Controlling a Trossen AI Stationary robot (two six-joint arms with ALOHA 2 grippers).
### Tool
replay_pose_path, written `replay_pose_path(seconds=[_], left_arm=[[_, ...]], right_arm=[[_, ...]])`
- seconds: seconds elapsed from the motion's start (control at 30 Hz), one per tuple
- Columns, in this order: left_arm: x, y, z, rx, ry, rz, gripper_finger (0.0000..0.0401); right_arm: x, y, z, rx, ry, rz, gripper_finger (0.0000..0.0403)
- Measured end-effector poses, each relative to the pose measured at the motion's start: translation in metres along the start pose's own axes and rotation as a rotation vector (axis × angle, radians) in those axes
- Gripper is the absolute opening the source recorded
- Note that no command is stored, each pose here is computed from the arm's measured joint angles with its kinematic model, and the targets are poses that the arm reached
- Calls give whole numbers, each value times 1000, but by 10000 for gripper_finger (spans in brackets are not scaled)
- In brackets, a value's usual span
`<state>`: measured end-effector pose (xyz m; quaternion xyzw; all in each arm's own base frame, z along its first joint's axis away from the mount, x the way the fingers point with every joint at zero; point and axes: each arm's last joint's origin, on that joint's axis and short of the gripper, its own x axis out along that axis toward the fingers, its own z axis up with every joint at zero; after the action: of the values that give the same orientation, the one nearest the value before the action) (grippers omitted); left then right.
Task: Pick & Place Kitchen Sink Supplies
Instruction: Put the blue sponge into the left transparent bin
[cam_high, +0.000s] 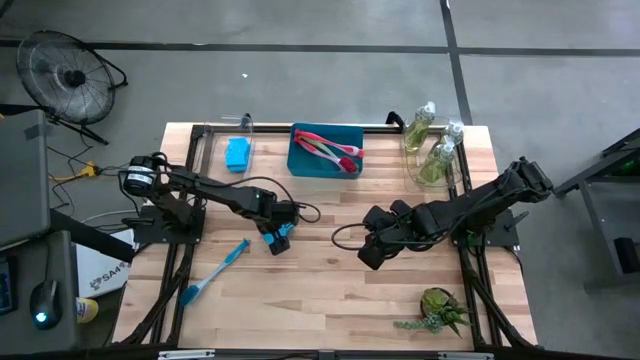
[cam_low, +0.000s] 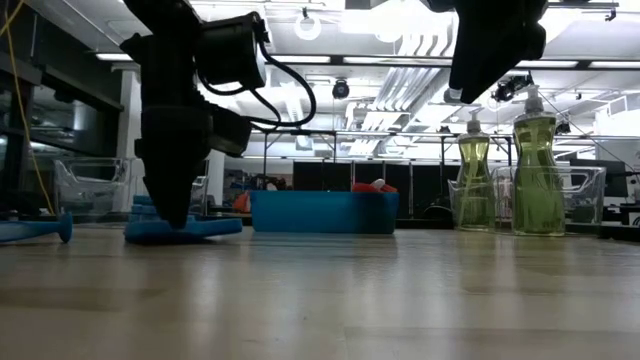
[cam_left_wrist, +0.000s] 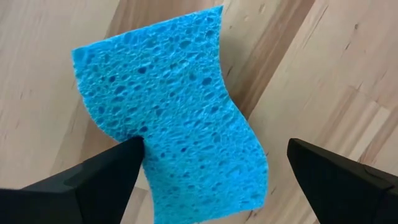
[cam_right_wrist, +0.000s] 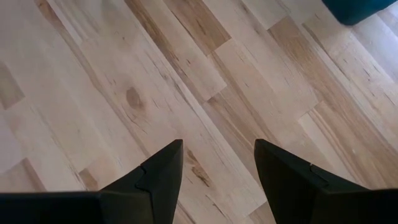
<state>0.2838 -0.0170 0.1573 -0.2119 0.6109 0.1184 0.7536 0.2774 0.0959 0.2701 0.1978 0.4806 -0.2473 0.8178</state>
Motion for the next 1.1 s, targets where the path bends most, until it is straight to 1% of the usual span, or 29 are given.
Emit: replay_pose_path(seconds=[0.1,0.23,0.33,0.47,0.63,0.8,0.87,0.93,1.1], left_arm=[[1,0,0,2,-10,20,398],[3,1,1,33,-12,36,398],[7,3,2,37,-28,97,397],[15,5,2,33,-14,152,397],[24,6,0,30,27,169,397],[25,6,0,30,30,173,395],[25,7,-1,30,36,175,386],[25,7,-1,32,43,177,368],[25,7,-2,35,51,181,307]], right_arm=[[0,0,0,2,0,0,193],[0,0,0,3,0,-1,193],[0,0,0,5,0,-1,193],[0,0,0,13,0,-2,193],[0,-1,0,11,1,-7,193],[0,-1,0,12,0,-8,193],[0,-1,0,11,-4,-11,193],[0,-1,0,11,-8,-13,193],[0,-1,0,11,-9,-15,193]])
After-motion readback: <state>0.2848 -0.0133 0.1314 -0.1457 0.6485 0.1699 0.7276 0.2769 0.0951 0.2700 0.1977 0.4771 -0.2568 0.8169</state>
